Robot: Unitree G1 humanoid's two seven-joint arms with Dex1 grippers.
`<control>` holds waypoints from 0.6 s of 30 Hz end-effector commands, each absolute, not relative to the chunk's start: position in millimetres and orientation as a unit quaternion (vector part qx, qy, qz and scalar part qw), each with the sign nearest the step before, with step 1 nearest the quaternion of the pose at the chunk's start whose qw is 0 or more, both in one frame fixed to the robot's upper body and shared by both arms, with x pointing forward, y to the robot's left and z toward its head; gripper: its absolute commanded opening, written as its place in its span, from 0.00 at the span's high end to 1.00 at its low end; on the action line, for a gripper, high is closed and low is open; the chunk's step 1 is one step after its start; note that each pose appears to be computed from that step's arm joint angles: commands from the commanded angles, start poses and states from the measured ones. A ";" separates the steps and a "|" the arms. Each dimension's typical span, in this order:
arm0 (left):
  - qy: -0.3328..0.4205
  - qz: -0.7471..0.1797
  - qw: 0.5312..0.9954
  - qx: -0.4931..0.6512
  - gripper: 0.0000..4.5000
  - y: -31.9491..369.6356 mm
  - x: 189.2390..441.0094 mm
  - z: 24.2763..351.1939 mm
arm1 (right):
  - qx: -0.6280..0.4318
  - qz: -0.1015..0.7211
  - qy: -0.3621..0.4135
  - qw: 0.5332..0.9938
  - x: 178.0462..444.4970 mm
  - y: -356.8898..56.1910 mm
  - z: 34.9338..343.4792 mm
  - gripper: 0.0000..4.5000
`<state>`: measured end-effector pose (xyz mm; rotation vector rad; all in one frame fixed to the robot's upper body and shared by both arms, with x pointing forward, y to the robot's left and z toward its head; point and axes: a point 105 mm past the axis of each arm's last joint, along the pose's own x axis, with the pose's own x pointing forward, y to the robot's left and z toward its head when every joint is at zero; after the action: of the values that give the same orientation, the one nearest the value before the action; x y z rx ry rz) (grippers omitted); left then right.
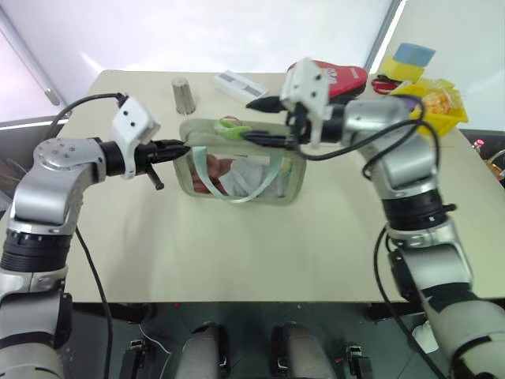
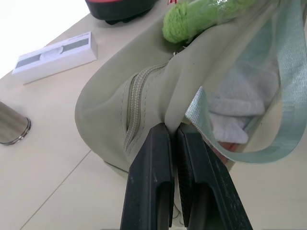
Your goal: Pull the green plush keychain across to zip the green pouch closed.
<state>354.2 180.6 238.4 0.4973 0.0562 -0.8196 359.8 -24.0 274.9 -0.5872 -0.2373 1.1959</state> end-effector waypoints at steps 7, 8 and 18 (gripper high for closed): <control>0.026 -0.390 0.886 0.250 1.00 180.4 351.1 238.9 | -0.279 0.539 -0.132 0.784 369.0 -22.7 285.0 0.46; 0.026 -0.390 0.886 0.250 1.00 180.7 350.9 238.9 | -0.272 0.542 -0.132 0.784 368.3 -22.7 285.7 0.52; 0.029 -0.390 0.886 0.251 1.00 180.1 352.9 234.7 | -0.229 0.536 -0.127 0.803 361.7 -38.7 300.3 0.99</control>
<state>353.3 180.2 238.0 0.5132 0.0498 -0.8084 368.3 -31.5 274.7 -0.4867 -0.1952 1.1725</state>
